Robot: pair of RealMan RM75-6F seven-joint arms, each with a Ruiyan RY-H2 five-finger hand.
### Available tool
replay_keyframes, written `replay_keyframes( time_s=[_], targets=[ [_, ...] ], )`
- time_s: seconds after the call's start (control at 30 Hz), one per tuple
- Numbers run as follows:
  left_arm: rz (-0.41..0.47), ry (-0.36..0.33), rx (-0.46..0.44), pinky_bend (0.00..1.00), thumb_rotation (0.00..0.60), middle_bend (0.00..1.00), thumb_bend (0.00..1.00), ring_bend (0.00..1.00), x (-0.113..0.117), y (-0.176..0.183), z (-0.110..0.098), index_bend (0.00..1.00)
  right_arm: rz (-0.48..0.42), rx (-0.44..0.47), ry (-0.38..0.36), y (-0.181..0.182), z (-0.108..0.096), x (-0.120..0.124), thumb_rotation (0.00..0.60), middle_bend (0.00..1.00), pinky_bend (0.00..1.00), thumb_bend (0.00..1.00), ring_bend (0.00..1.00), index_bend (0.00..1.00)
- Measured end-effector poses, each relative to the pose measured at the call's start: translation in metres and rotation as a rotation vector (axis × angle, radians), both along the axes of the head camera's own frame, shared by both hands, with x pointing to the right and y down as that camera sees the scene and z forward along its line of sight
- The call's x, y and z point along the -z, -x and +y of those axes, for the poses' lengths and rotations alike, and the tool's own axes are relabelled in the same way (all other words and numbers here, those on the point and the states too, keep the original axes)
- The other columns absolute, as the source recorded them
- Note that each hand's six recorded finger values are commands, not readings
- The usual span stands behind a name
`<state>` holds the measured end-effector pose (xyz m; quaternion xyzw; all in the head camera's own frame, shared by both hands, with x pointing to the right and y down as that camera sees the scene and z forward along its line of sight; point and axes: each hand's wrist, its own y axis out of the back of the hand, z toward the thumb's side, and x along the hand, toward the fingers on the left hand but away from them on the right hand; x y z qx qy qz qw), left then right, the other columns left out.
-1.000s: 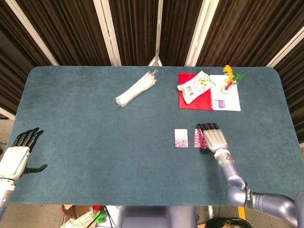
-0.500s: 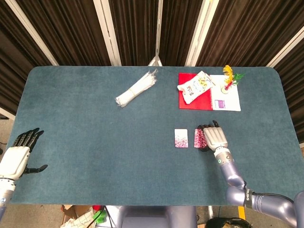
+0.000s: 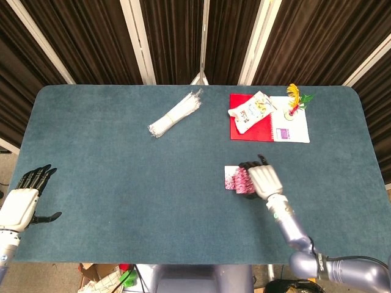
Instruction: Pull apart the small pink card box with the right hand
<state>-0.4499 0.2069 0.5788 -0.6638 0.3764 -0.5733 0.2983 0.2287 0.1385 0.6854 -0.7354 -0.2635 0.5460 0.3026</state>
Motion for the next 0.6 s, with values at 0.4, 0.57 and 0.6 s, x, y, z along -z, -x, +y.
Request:
replay_keyframes(
  time_s=[0.4,0.57,0.6],
  targets=[
    [0.0,-0.006,0.012,0.0,0.6,0.0,0.0,0.0,0.0,0.003,-0.002,0.0,-0.062,0.205,0.038,0.056,0.056,0.02,0.6,0.36,0.0,0.25,0.14,0.29],
    [-0.002,-0.006,0.012,0.0,0.6,0.0,0.0,0.0,0.001,0.004,-0.002,0.0,-0.028,0.223,0.058,0.055,0.069,0.013,0.6,0.18,0.0,0.25,0.06,0.08],
    [0.002,-0.006,0.016,0.0,0.6,0.0,0.0,0.0,0.001,0.004,-0.002,0.0,-0.021,0.217,0.063,0.053,0.07,0.011,0.6,0.15,0.0,0.25,0.04,0.05]
  ],
)
